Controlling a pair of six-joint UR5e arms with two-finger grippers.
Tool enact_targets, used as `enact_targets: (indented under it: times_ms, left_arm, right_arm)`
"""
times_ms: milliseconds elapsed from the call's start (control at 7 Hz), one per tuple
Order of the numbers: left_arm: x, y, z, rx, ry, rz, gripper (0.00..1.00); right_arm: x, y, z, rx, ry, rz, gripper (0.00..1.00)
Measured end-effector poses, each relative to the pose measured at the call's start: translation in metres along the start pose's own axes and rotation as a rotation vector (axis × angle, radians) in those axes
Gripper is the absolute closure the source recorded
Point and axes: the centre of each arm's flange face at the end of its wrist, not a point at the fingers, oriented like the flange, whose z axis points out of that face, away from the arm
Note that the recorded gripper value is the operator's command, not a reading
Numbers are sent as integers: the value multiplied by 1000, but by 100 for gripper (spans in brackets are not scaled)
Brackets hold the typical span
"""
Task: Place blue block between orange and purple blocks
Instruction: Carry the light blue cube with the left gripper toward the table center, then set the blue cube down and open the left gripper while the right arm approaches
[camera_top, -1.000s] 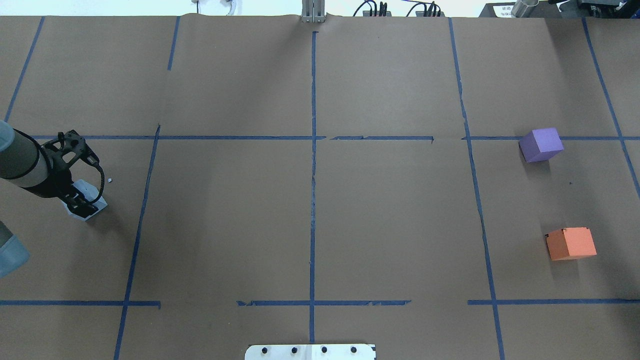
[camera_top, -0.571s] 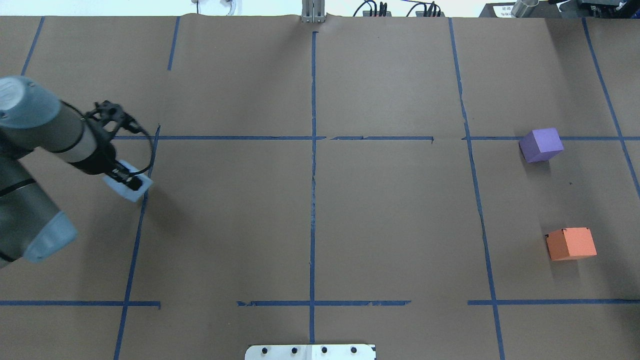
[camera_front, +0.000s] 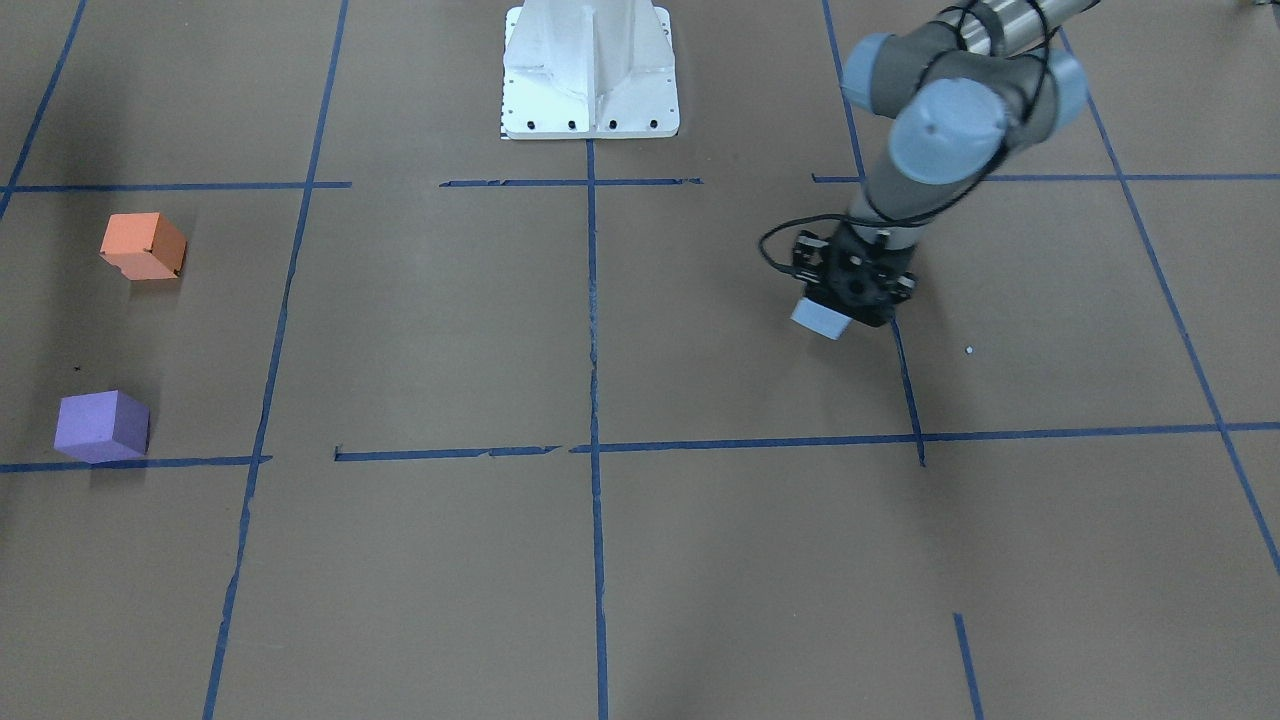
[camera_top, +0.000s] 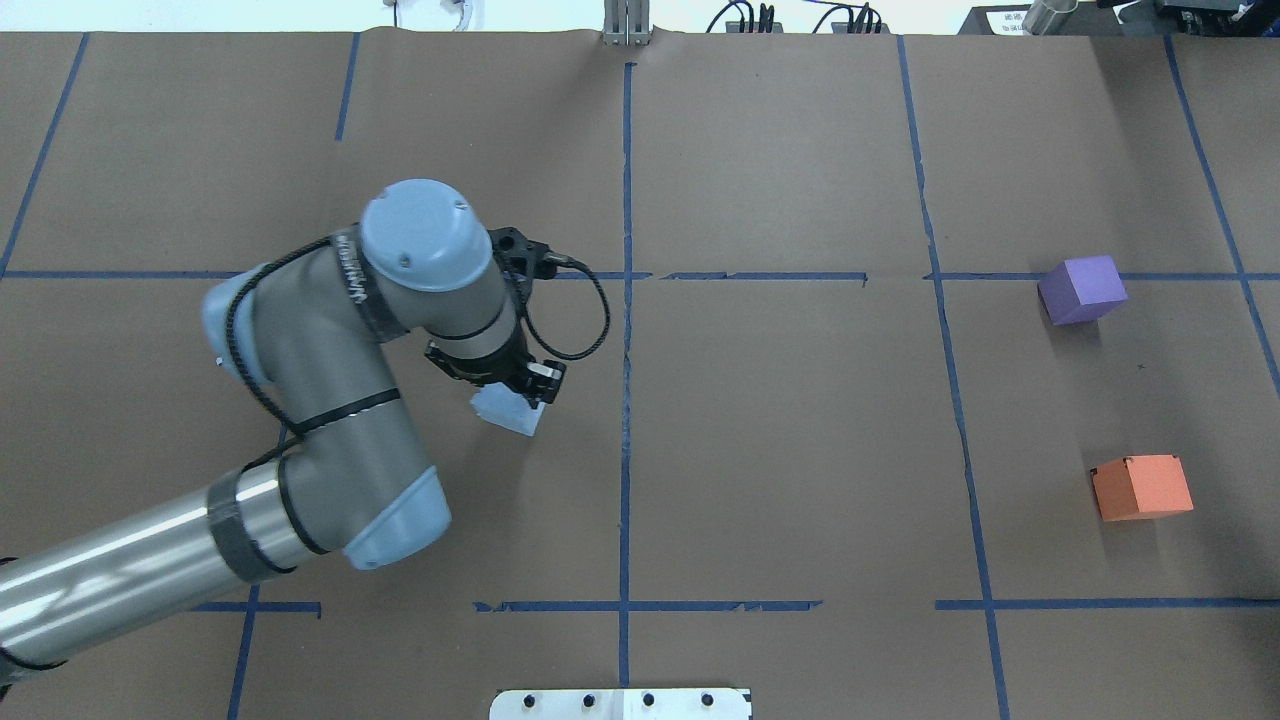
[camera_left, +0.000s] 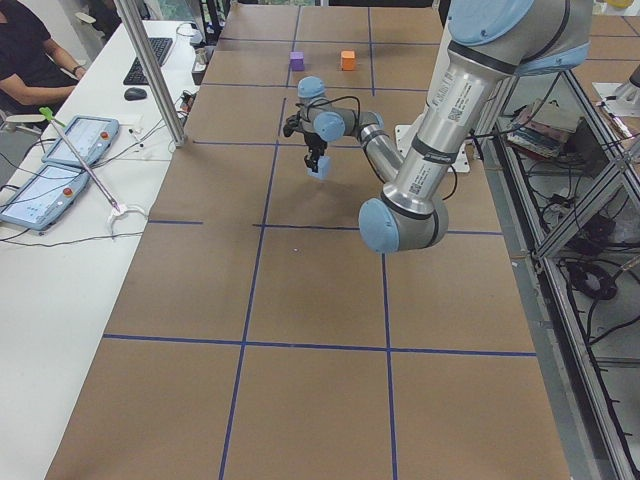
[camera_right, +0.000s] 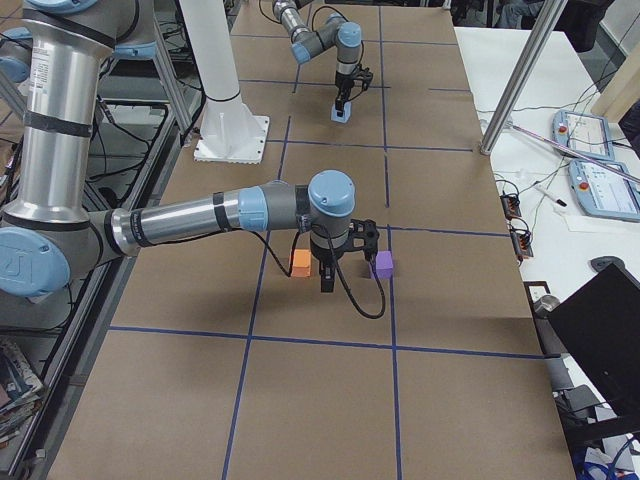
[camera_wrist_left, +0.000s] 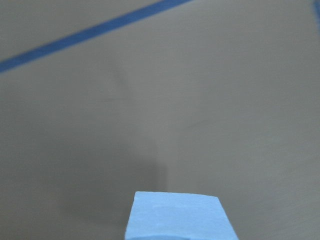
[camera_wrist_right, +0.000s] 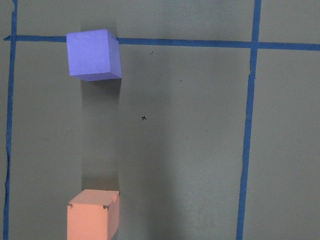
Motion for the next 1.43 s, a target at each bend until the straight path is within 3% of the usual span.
enact_targets:
  times_ms: [286,714,857,1143,1429]
  left_arm:
    - [58,-27,14,17,-18,-85,71]
    - [91,-34,29,23,-18,-146,14]
    - [93,-34,32,20,-22,-157,0]
    - [93,-37,25,33,-15,-160,0]
    - [58,-45,-35,115,50,-170,0]
  right_arm:
    - [-4,0,2,-8,-19,-4,0]
    - [-9,-2,6,-16,-24,-8,0]
    - [-19,-7,9,-21,-25,0,0]
    - [-72,-21,26,1,-49,35,0]
    - [-171,-36,56,57,-112,111,0]
